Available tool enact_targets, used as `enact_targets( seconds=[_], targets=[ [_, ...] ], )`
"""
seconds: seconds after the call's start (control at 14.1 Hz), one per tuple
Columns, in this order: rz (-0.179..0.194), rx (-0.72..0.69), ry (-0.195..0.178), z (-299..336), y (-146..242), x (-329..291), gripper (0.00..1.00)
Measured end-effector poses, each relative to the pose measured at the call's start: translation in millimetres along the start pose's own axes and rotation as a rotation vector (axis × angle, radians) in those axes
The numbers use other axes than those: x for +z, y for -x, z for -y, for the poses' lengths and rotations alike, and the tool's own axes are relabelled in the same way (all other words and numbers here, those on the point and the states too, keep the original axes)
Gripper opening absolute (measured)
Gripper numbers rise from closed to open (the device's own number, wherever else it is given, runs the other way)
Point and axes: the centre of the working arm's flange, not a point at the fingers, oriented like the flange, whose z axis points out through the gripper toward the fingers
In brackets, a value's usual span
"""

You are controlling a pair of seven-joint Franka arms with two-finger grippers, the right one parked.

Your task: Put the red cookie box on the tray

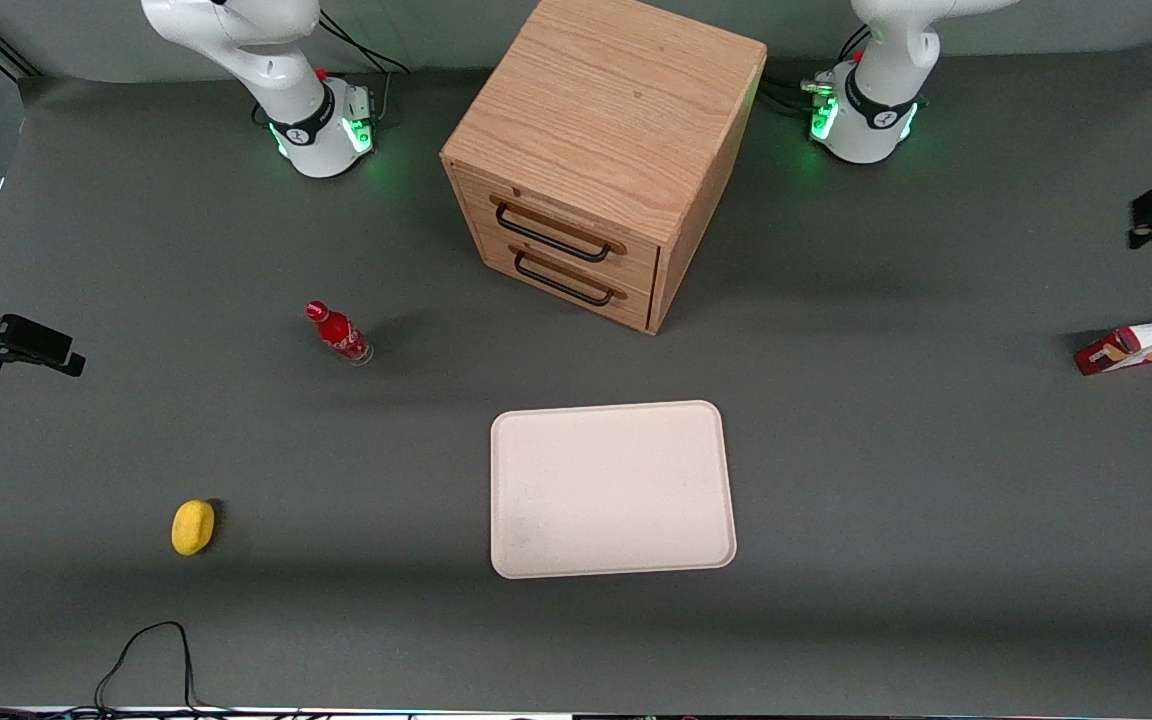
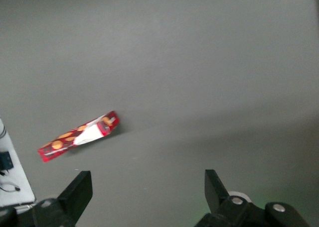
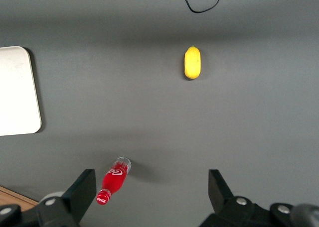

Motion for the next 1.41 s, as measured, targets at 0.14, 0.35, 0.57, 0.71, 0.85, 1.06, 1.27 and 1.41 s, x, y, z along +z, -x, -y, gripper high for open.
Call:
enact_targets(
  seconds=[0.14,0.35,0.57,0.71,0.85,1.06,1.27,1.41],
  targets=[
    [-0.035,0.074,-0.016,59.3,25.1,18.2,1.0],
    [-0.051,0.298,-0.053,123.4,56.9,64.7,1.0],
    [-0.017,0.545,-0.059,150.7,68.7,110.6,0.99],
    [0.001,0.741,-0.075,164.9,73.3,139.9,1.0],
    [0.024,0.882,-0.086,178.6,81.9,174.3,1.0],
    [0.056,0.986,-0.068,185.8,91.9,220.9,1.0],
    [0.042,1.055,-0.053,185.6,96.9,259.7,0.99],
    [0.005,1.1,-0.042,185.9,95.2,284.9,1.0]
  ],
)
